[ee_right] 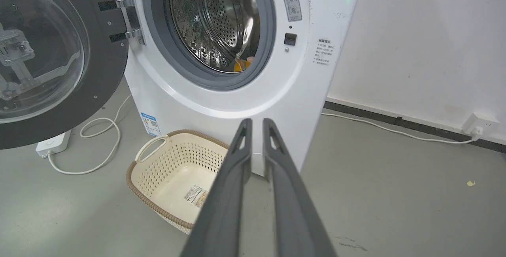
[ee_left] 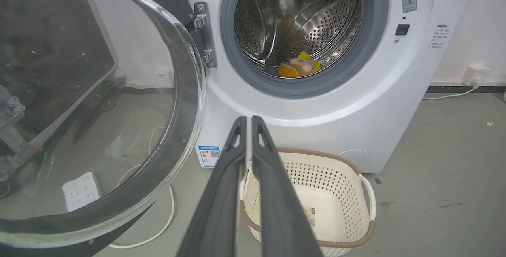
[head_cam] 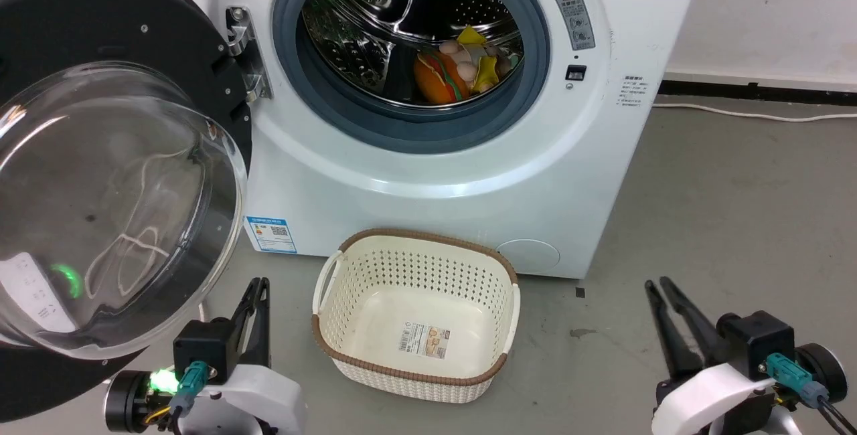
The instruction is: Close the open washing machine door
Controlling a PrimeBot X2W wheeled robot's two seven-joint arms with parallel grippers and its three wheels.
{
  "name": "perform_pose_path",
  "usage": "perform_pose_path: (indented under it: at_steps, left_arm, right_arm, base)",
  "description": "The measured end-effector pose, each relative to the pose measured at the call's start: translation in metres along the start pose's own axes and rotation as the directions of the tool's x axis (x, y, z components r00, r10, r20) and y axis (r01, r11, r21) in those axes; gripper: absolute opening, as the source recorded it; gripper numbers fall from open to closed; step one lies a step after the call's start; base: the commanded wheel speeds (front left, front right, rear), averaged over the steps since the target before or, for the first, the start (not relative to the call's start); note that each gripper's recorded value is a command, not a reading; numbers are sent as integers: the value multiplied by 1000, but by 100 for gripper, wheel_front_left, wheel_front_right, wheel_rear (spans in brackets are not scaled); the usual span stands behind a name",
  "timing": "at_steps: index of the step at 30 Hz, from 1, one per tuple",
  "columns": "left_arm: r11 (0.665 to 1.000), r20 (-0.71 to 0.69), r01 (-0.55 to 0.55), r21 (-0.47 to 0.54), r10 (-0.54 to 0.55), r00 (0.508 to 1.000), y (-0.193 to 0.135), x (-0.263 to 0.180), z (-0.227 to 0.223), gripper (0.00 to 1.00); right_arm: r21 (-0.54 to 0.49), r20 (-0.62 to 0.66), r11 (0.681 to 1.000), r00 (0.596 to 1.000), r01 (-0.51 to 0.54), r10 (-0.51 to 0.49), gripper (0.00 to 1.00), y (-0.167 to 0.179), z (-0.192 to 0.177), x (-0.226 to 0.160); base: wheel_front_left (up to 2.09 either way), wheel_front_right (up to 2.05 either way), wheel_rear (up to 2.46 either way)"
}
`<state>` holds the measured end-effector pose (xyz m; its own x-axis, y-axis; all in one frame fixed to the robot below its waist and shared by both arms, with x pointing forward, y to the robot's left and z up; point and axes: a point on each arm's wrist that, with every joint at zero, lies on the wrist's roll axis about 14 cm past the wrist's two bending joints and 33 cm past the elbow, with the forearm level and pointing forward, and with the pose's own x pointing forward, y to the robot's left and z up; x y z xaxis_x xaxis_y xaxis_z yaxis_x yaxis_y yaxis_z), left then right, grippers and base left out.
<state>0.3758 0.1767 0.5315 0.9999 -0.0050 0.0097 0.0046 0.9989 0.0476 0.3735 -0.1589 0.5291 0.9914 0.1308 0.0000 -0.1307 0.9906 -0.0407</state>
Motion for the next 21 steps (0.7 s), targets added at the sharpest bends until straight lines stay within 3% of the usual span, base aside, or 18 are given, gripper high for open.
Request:
perform_pose_path:
  at_steps: [21]
  left_arm:
    - [1000, 33, -15, 2, 15, 999, 5, -6, 4, 100]
  right_arm:
    - [11, 37, 1000, 999, -19, 19, 100, 6, 5, 6]
  base:
    - [0, 0, 0]
